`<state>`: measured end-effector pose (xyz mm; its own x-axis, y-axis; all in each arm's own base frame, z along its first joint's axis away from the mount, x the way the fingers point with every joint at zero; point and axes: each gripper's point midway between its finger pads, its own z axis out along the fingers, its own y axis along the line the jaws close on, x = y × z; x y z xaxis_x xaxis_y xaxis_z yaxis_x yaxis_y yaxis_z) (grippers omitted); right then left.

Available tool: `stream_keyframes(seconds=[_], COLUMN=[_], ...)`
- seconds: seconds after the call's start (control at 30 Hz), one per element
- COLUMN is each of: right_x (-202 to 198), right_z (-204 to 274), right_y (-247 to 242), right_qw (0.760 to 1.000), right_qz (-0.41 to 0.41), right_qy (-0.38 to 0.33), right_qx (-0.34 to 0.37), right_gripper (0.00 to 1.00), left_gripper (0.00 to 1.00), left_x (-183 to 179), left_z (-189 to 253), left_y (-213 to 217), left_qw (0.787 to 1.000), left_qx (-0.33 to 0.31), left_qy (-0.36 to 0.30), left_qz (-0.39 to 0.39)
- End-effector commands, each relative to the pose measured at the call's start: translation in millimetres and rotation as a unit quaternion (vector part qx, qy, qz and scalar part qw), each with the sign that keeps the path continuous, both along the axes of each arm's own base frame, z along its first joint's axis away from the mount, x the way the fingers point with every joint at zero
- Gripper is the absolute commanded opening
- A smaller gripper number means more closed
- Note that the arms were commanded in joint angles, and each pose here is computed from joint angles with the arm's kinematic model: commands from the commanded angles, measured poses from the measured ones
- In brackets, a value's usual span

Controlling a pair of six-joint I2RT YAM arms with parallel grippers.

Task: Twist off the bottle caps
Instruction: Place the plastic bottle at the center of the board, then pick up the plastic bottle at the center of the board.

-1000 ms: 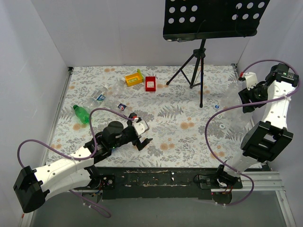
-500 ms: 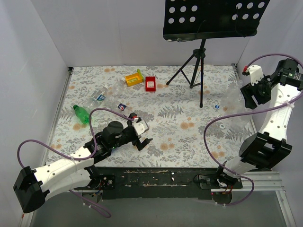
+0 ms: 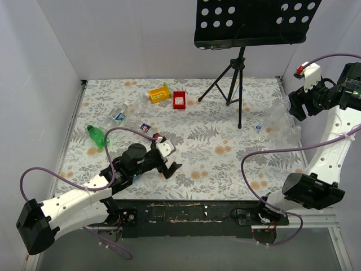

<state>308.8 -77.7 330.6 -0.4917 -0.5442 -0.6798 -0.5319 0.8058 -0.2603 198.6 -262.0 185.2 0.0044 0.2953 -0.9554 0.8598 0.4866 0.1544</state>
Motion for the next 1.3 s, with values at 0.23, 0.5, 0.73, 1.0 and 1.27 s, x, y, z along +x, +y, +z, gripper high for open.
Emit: stream_keyframes(seconds=[0.23,0.5,0.73,1.0,1.27], right_x=[-29.8,-89.0,-115.1,-128.0,-132.6], right_z=[25.5,-34.5,-97.3,-133.8,-147.7], right_y=[138.1,258.1,286.1,287.8,288.5], right_qw=[0.948,0.866,0.834,0.824,0.819], right_qz=[0.251,0.443,0.489,0.490,0.491], right_qy=[-0.087,-0.027,0.044,0.056,0.066], right_qx=[0.176,0.230,0.253,0.277,0.288], right_gripper=[0.80,0.81,0.80,0.80,0.81], left_gripper=[0.98,0.98,0.98,0.98,0.98], left_x=[43.3,39.4,27.4,43.4,46.3], left_z=[46.0,46.2,-9.4,-47.9,-74.1], left_y=[11.8,26.4,48.3,94.5,115.1], left_qw=[0.976,0.944,0.896,0.857,0.853], left_qx=[-0.109,-0.104,-0.003,0.160,0.274], left_qy=[0.138,0.248,0.354,0.329,0.292], left_qz=[0.125,0.189,0.269,0.364,0.334])
